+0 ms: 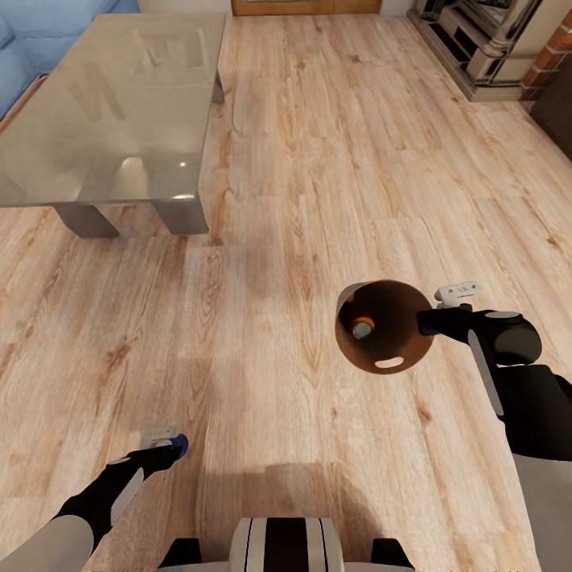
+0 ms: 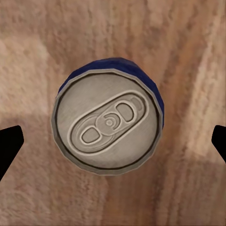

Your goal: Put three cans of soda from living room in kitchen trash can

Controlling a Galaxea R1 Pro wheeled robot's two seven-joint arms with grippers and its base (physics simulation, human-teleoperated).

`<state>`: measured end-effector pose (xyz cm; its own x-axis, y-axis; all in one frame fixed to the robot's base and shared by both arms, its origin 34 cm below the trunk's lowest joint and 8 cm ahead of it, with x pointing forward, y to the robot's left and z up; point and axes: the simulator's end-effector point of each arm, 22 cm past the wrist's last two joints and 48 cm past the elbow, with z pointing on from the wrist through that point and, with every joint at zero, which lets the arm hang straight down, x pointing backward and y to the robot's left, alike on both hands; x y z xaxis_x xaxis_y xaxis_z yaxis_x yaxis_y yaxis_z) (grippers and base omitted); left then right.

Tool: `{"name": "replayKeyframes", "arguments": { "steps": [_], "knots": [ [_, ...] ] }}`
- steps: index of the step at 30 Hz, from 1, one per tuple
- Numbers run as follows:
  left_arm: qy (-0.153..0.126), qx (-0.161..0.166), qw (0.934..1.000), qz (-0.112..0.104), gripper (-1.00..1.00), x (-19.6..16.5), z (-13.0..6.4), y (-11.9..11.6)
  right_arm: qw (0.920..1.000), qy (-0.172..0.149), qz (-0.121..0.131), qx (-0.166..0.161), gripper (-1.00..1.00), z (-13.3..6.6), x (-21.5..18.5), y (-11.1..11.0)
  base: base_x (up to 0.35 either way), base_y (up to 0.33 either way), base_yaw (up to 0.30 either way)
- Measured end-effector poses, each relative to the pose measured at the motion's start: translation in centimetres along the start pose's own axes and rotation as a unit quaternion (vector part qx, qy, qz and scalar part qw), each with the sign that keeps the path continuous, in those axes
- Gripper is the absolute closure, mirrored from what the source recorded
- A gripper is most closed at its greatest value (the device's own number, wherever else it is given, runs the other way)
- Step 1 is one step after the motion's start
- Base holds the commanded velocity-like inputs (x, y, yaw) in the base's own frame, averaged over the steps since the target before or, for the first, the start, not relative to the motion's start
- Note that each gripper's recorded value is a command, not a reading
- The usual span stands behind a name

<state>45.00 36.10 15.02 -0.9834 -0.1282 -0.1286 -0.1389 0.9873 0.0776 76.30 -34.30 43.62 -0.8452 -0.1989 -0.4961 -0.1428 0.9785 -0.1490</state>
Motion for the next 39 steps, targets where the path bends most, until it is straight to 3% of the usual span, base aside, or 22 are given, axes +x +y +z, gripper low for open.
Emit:
{"name": "replayKeyframes", "arguments": {
  "steps": [17, 39],
  "knots": [
    [0.01, -0.001, 1.0, -0.001, -1.0, 0.7, 0.7, 0.1, 0.9999, 0.015, -0.005, -0.005, 1.0, 1.3, 1.4, 0.7, 0.006, 0.0, 0.0],
    [-0.002, -0.005, 1.0, -0.001, -1.0, -0.5, 1.4, 0.5, 0.9998, 0.02, -0.007, -0.007, 1.0, 2.0, 2.2, 1.0, 0.049, 0.029, 0.0]
  ]
}}
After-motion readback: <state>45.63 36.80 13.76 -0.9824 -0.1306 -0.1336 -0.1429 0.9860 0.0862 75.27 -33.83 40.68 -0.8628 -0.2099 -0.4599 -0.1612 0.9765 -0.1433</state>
